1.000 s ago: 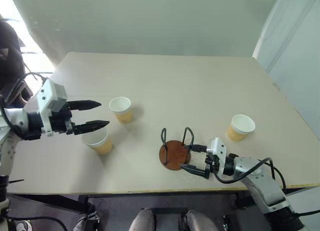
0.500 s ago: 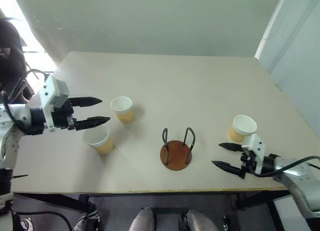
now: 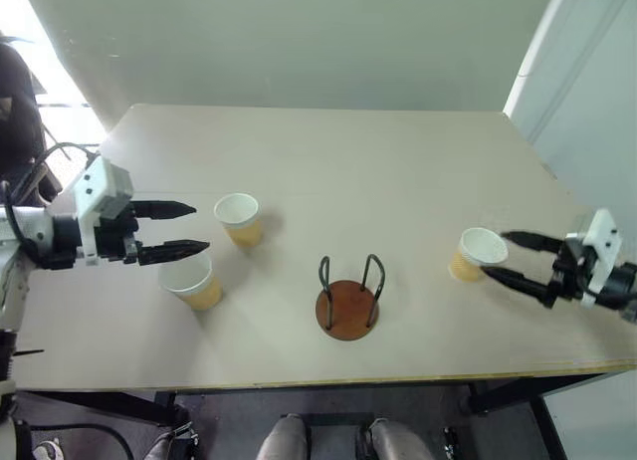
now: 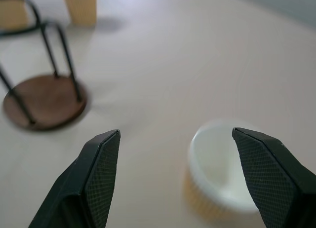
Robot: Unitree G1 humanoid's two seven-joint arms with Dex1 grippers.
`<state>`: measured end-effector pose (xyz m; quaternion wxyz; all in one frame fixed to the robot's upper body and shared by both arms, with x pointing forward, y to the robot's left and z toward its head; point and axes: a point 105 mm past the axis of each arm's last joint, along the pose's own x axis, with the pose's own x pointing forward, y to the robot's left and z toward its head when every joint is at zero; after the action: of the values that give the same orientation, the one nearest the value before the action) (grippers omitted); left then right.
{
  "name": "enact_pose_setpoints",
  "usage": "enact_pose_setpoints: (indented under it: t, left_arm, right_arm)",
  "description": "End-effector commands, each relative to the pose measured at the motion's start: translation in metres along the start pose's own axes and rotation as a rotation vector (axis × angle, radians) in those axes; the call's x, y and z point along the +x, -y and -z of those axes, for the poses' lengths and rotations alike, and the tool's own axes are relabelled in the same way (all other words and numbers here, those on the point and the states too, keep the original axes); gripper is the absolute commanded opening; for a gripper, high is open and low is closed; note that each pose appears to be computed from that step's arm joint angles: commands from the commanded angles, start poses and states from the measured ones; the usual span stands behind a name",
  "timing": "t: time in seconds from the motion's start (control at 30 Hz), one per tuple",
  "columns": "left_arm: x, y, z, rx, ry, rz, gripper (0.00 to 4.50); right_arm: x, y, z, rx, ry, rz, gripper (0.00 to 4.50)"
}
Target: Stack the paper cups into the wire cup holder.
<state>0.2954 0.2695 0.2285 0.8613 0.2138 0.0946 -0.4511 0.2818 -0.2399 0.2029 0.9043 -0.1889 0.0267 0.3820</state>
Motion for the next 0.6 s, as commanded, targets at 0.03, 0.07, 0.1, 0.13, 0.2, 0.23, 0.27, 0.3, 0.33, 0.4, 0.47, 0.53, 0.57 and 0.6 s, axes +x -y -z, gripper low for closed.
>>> enact_pose_setpoints:
  t: [0.03, 0.07, 0.1, 0.13, 0.2, 0.23, 0.27, 0.3, 0.33, 0.4, 0.47, 0.53, 0.57, 0.6]
  left_arm:
    - [-0.009, 0.002, -0.008, 0.047, -0.021, 0.017, 3.76]
    - [-0.010, 0.004, -0.009, 0.050, -0.031, 0.032, 3.76]
    - [-0.012, 0.006, -0.009, 0.054, -0.044, 0.049, 3.76]
    - [-0.014, 0.008, -0.009, 0.059, -0.059, 0.067, 3.76]
    - [-0.018, 0.011, -0.006, 0.074, -0.116, 0.105, 3.76]
    - [-0.019, 0.014, -0.003, 0.083, -0.144, 0.132, 3.76]
    - [-0.019, 0.016, -0.002, 0.088, -0.158, 0.153, 3.76]
    - [-0.018, 0.017, -0.002, 0.093, -0.159, 0.161, 3.76]
    - [-0.017, 0.017, -0.003, 0.096, -0.155, 0.162, 3.76]
    - [-0.015, 0.016, -0.006, 0.098, -0.137, 0.157, 3.76]
    - [-0.015, 0.016, -0.008, 0.096, -0.121, 0.151, 3.76]
    - [-0.016, 0.015, -0.010, 0.090, -0.104, 0.138, 3.76]
    - [-0.017, 0.015, -0.011, 0.086, -0.095, 0.134, 3.76]
    - [-0.017, 0.016, -0.013, 0.081, -0.082, 0.134, 3.76]
  right_arm:
    - [0.003, 0.013, -0.019, -0.064, 0.040, 0.057, 3.74]
    - [0.007, 0.013, -0.025, -0.070, 0.063, 0.052, 3.74]
    - [0.011, 0.011, -0.031, -0.075, 0.084, 0.041, 3.74]
    - [0.014, 0.009, -0.035, -0.079, 0.098, 0.031, 3.74]
    - [0.022, 0.003, -0.042, -0.089, 0.121, 0.008, 3.74]
    - [0.026, 0.000, -0.045, -0.093, 0.132, -0.005, 3.74]
    - [0.029, -0.003, -0.047, -0.097, 0.143, -0.012, 3.74]
    - [0.031, -0.004, -0.050, -0.100, 0.151, -0.013, 3.74]
    - [0.032, -0.003, -0.051, -0.103, 0.154, -0.005, 3.74]
    - [0.032, 0.000, -0.050, -0.108, 0.139, 0.005, 3.74]
    - [0.031, 0.001, -0.042, -0.110, 0.089, -0.003, 3.74]
    - [0.030, 0.000, -0.033, -0.112, 0.036, -0.016, 3.74]
    - [0.031, 0.000, -0.031, -0.113, 0.021, -0.018, 3.74]
    - [0.032, -0.001, -0.030, -0.111, 0.018, -0.025, 3.74]
